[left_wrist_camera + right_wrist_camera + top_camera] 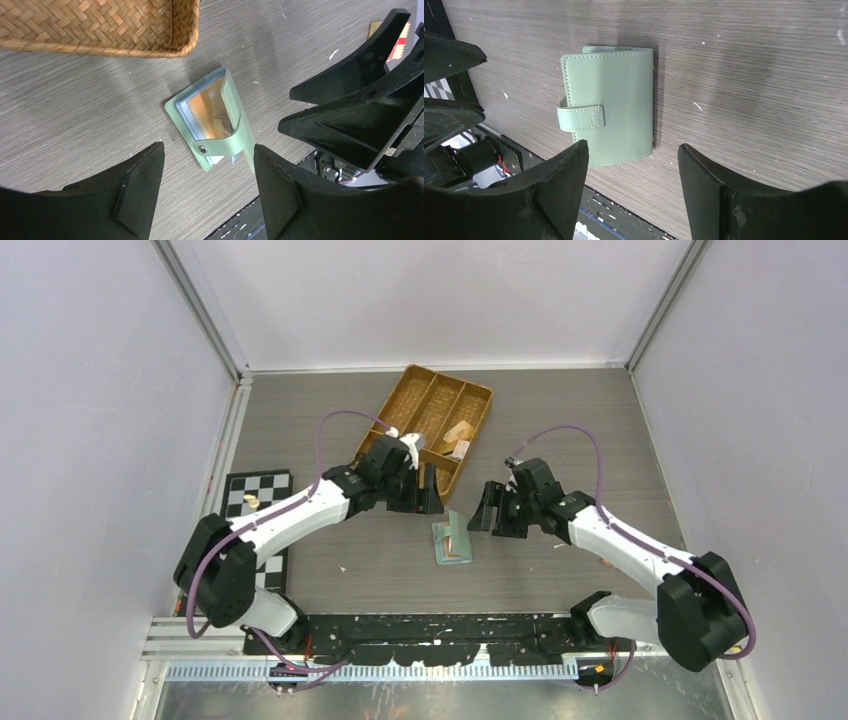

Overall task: Put the credit cards into the card holder
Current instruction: Close the card holder at the center of the board.

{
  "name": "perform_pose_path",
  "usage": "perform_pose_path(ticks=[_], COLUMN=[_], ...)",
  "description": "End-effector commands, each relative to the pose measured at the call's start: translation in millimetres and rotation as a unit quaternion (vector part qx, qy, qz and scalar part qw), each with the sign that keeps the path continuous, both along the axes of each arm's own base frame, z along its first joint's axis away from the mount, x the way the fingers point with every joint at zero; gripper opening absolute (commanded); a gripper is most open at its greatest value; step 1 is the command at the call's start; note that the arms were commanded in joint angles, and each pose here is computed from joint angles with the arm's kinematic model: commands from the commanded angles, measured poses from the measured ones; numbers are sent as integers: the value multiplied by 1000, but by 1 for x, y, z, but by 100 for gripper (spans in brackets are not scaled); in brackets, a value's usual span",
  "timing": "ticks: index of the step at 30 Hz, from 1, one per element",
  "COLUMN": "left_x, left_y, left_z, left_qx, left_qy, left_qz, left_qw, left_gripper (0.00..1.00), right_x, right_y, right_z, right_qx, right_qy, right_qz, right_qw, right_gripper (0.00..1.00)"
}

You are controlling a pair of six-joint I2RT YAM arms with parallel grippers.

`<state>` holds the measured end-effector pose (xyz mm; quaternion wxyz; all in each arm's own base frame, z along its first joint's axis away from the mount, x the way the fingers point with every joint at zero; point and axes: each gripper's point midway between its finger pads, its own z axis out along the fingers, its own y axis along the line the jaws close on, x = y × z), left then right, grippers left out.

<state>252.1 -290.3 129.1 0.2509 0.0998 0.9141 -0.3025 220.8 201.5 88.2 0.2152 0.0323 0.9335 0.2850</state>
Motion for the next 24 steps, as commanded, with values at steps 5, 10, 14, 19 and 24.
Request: perform_pose_path(ticks=[5,10,14,19,24], left_x=[2,0,-3,-8,-14], left_y=[-13,-16,-16,-15,-5], left_z=[-14,-25,-42,-60,-86], left_qx=[31,42,71,91,121], left_qy=[-5,7,27,42,63], left_qz=[-17,-24,-33,-43,-44], left_qw=[999,999,997,994,990], left_gripper=[69,70,71,72,62], right_x=[6,5,0,-6,-7], right_y=[35,44,48,52,49], right_z=[-13,-24,-36,-48,-57], right_qx=[67,71,66,56,50], right_qy=[9,28,45,61,70], right_qz=[55,64,74,81,66], right_qw=[996,995,994,993,994], right_gripper=[57,54,54,55,55])
